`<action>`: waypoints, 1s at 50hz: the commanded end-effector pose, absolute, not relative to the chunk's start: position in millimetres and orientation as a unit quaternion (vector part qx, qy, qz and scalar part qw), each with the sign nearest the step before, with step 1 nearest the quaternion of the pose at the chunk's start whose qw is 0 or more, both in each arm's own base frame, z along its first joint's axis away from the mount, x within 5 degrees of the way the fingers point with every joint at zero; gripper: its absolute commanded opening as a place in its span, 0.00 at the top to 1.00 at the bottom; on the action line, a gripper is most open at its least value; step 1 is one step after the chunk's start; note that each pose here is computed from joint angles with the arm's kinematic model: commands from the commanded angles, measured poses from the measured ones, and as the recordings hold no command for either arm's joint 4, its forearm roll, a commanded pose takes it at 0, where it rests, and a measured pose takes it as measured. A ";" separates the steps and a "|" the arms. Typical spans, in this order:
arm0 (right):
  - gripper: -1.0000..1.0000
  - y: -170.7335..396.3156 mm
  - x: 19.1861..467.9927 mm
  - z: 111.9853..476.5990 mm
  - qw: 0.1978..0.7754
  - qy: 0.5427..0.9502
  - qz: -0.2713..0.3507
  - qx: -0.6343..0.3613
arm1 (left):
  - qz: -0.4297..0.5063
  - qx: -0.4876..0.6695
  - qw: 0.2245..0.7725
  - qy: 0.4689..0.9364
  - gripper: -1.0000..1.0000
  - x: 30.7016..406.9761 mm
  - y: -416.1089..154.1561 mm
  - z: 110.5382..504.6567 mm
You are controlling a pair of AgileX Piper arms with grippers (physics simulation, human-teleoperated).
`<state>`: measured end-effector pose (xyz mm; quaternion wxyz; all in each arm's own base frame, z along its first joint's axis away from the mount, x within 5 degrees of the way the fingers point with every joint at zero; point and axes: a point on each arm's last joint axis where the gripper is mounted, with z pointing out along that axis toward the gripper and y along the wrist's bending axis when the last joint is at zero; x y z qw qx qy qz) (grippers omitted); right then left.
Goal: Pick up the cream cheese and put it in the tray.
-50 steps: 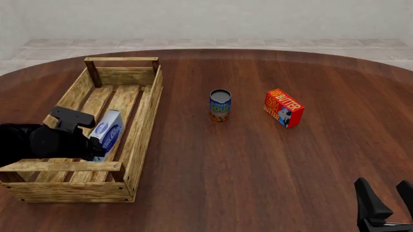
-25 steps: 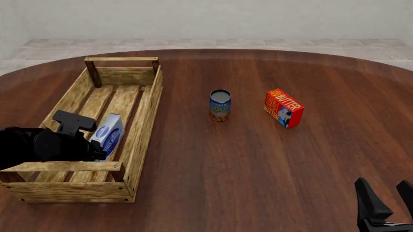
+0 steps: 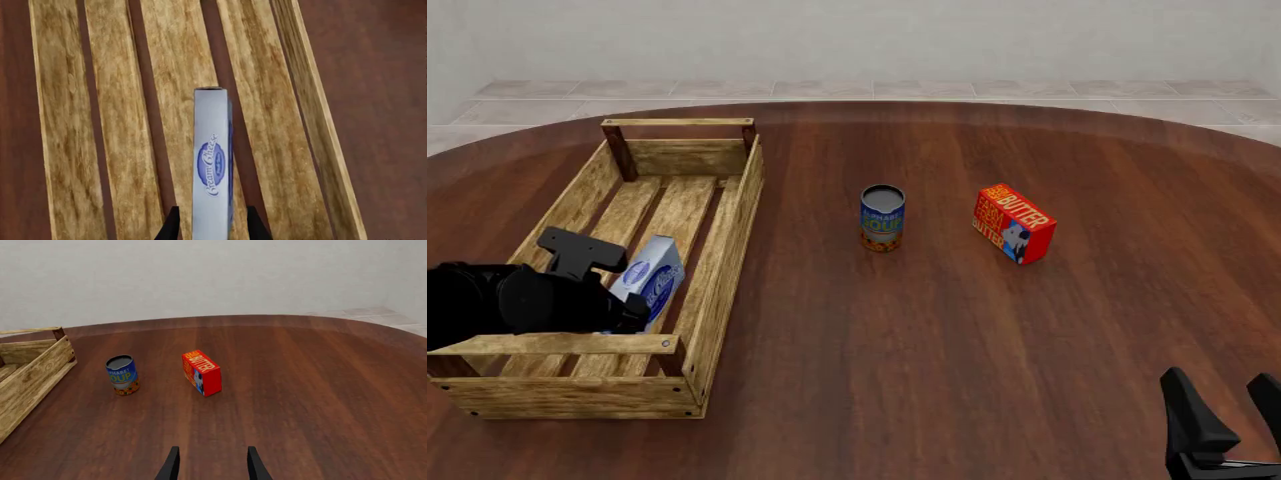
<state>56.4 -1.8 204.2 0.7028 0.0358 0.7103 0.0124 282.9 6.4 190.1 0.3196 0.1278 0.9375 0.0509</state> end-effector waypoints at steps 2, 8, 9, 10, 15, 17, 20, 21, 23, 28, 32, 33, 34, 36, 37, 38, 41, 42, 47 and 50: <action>0.00 -1.8 56.4 204.2 0.703 0.710 0.012 0.036 | 0.052 0.135 0.324 0.935 0.00 279.8 4.5 198.9; 0.00 -1.8 56.4 204.2 0.703 0.710 0.012 0.035 | 0.054 0.139 0.333 0.931 0.00 280.7 3.3 209.8; 0.00 -1.8 56.4 204.2 0.703 0.710 0.013 0.035 | 0.054 0.139 0.335 0.930 0.00 281.3 3.3 211.8; 0.00 -1.8 56.4 204.2 0.703 0.710 0.012 0.035 | 0.054 0.141 0.336 0.930 0.00 281.1 2.9 213.3; 0.00 -1.8 56.4 204.2 0.703 0.710 0.012 0.036 | 0.046 0.147 0.346 0.925 0.00 279.5 -7.4 225.8; 0.00 -1.9 56.4 204.2 0.703 0.711 0.012 0.036 | 0.049 0.146 0.347 0.925 0.00 281.6 -4.8 228.0; 0.00 -1.9 56.4 204.1 0.703 0.711 0.012 0.037 | 0.049 0.143 0.350 0.924 0.00 284.6 -4.5 230.3; 0.00 -1.9 56.4 204.1 0.703 0.711 0.012 0.036 | 0.049 0.143 0.350 0.924 0.00 284.7 -4.5 230.9; 0.00 -1.9 56.4 204.1 0.703 0.711 0.012 0.037 | 0.049 0.145 0.353 0.923 0.00 284.0 -5.5 235.4; 0.00 -1.9 56.4 204.1 0.702 0.711 0.012 0.037 | 0.048 0.147 0.360 0.920 0.00 281.3 -7.4 243.6; 0.00 -2.0 56.4 204.1 0.702 0.711 0.012 0.037 | 0.048 0.150 0.363 0.918 0.00 278.7 -8.8 247.4; 0.00 -2.0 56.4 204.1 0.702 0.711 0.012 0.037 | 0.048 0.151 0.365 0.918 0.00 278.1 -8.8 248.5; 0.00 -2.0 56.4 204.1 0.702 0.711 0.012 0.037 | 0.048 0.151 0.366 0.917 0.00 277.3 -9.6 250.3; 0.00 -2.0 56.4 204.1 0.702 0.711 0.012 0.037 | 0.048 0.153 0.368 0.916 0.00 276.1 -9.9 252.3; 0.00 -2.0 56.4 204.1 0.702 0.711 0.012 0.037 | 0.048 0.153 0.370 0.915 0.00 275.3 -9.9 254.0; 0.00 -2.0 56.4 204.1 0.702 0.711 0.012 0.037 | 0.048 0.155 0.372 0.914 0.00 273.5 -11.1 256.1; 0.00 -2.0 56.4 204.2 0.703 0.710 0.012 0.036 | 0.045 0.152 0.380 0.911 0.00 270.8 -12.6 262.3; 0.00 -2.0 56.4 204.2 0.703 0.710 0.012 0.036 | 0.047 0.151 0.385 0.909 0.00 269.7 -11.9 265.6; 0.00 -1.9 56.4 204.1 0.703 0.711 0.012 0.037 | 0.045 0.153 0.394 0.905 0.00 257.0 -13.9 272.1; 0.00 -2.1 56.4 204.3 0.703 0.710 0.012 0.038 | 0.045 0.154 0.401 0.902 0.00 250.3 -14.3 276.2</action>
